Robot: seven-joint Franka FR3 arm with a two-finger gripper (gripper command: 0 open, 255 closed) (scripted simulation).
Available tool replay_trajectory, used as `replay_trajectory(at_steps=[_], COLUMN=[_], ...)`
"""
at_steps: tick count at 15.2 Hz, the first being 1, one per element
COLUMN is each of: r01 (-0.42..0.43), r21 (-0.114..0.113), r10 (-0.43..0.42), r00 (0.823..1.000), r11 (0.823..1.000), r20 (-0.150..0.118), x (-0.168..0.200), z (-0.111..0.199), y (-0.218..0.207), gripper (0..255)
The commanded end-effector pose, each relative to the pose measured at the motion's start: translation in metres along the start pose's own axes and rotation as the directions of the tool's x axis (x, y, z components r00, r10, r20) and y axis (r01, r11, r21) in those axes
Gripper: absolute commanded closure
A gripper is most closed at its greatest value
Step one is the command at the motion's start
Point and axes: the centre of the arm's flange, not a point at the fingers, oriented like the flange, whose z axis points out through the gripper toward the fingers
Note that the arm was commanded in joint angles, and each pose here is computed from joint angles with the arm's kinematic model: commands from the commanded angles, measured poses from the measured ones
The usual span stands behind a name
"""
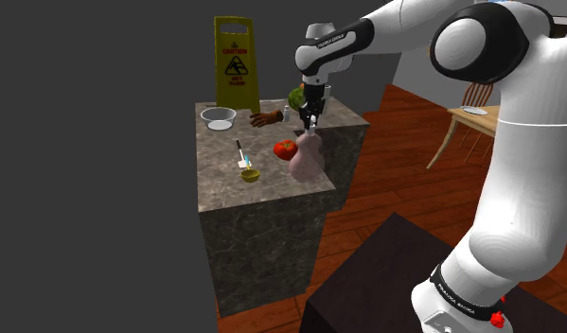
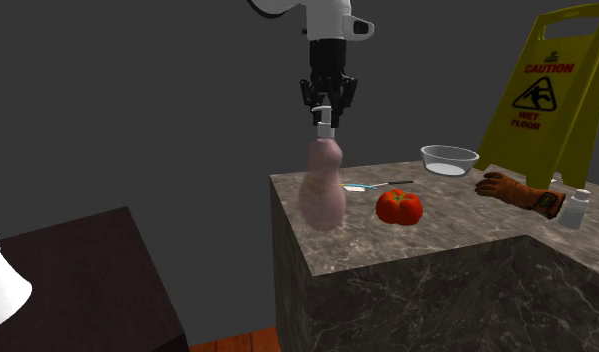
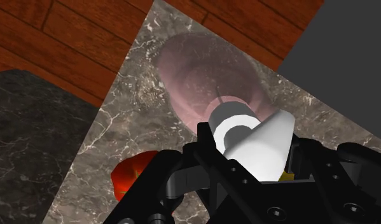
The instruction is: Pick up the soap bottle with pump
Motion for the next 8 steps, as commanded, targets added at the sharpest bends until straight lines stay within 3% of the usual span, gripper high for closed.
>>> replay_trajectory(at_steps=[1, 8], r01=[0.0, 0.0], r21=[0.0, 0.0], r10=[0.0, 0.0], r00=[1.0, 1.0], r11=[1.0, 1.0], r20=[-0.001, -0.001], x=[0.0, -0.001], z=[-0.012, -0.039], y=[-0.001, 0.0], gripper=[255, 255])
